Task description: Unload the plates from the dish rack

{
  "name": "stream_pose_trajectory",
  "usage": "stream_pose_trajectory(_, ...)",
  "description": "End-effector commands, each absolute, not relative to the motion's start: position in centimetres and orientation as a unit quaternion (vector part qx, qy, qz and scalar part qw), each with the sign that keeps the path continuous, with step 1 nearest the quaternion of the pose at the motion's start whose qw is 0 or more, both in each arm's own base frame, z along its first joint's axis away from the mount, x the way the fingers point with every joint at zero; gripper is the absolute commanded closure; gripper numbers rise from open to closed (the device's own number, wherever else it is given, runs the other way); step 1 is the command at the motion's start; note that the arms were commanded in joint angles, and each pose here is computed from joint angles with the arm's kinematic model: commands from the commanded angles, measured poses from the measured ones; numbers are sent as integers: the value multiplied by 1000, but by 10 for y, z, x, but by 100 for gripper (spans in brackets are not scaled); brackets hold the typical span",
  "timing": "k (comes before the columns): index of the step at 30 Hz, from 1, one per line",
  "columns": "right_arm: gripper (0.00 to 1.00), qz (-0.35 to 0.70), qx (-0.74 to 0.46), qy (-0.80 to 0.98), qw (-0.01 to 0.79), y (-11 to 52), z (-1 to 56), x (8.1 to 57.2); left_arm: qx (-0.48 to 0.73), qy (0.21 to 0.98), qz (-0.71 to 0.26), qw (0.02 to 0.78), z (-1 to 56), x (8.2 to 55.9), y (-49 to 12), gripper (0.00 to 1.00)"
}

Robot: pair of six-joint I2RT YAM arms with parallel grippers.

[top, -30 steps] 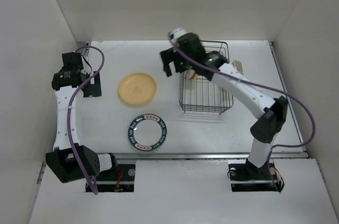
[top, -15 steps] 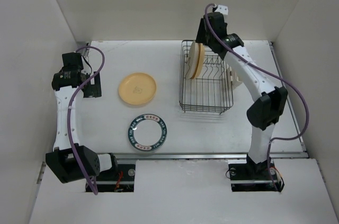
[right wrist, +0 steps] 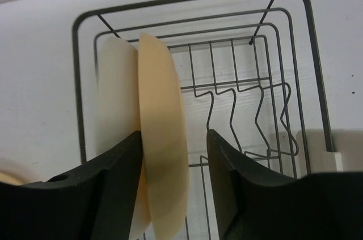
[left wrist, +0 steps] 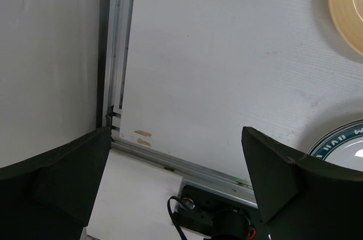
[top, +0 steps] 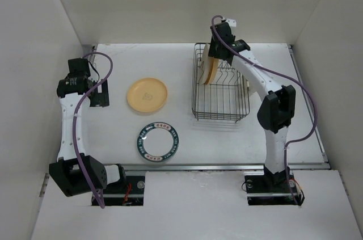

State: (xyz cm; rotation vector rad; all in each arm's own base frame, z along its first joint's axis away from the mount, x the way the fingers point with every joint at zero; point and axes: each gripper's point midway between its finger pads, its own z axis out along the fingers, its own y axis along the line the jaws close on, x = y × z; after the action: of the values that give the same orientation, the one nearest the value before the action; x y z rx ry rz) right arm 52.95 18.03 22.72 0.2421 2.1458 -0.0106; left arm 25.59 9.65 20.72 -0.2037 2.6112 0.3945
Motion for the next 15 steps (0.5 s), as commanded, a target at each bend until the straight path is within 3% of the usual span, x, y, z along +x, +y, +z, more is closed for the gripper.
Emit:
stream_pose_trajectory(1, 44, -9, 99, 890, 445, 183, 198, 535, -78, 953, 156, 248, 211, 249, 100, 1)
stream_pose_trajectory(6, 46, -16, 100, 897, 429, 182, 183, 533, -77, 954, 156, 244, 208, 250, 100, 1)
stream_pose_trajectory(10, 71, -15, 104, 892, 439, 180, 194, 532, -77, 954, 156, 244, 208, 250, 100, 1)
stream_pose_trajectory(11, 82, -18, 103, 888, 448, 178, 203, 532, -77, 954, 156, 244, 208, 250, 100, 1)
stream_pose_trajectory(15, 98, -42, 98, 867, 486, 178, 240, 529, -78, 953, 156, 248, 211, 252, 101, 1)
